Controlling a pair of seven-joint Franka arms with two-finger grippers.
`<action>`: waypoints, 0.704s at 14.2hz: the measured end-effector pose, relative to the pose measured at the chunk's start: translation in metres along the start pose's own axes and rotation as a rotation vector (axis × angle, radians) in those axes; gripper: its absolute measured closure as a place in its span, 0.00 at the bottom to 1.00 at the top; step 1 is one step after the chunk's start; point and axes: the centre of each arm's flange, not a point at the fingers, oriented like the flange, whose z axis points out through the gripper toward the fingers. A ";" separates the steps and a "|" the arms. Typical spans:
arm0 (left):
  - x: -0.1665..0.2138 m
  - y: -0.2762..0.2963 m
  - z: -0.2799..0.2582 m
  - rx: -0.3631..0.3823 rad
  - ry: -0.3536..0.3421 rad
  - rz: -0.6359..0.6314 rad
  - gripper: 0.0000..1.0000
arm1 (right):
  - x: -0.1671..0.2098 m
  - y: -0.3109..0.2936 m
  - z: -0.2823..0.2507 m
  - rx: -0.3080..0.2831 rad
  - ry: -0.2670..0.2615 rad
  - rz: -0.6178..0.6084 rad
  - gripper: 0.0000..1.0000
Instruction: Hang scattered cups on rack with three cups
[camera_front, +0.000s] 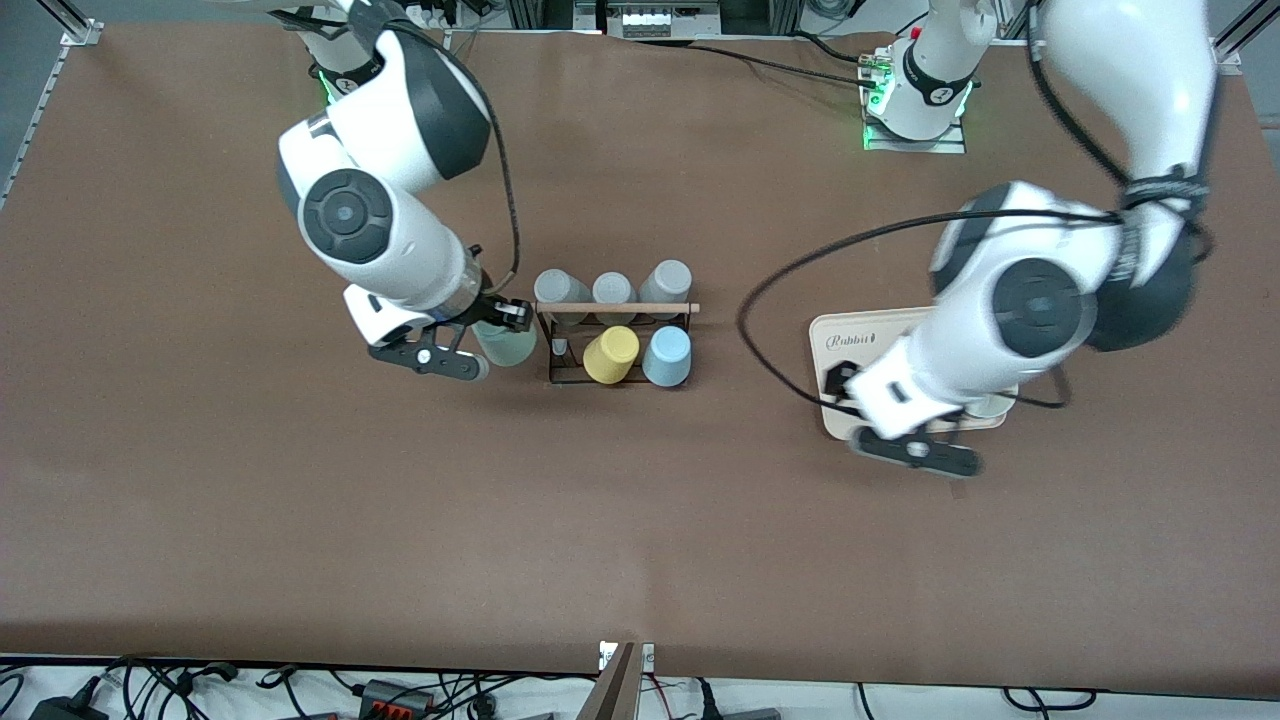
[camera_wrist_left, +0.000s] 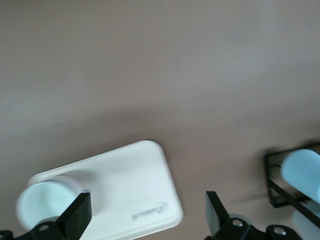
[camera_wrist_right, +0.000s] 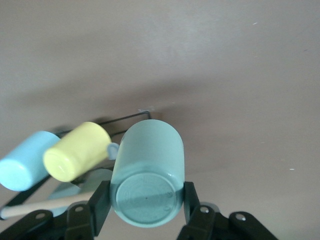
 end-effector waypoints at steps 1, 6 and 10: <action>-0.003 -0.024 -0.016 0.009 0.013 -0.034 0.00 | -0.003 -0.009 0.006 -0.002 0.011 0.007 0.37; -0.047 -0.117 -0.103 0.070 0.018 -0.173 0.00 | -0.016 -0.036 0.033 -0.024 0.041 0.032 0.37; -0.062 -0.134 -0.105 0.072 -0.054 -0.111 0.00 | -0.021 -0.047 0.051 -0.051 0.058 0.020 0.37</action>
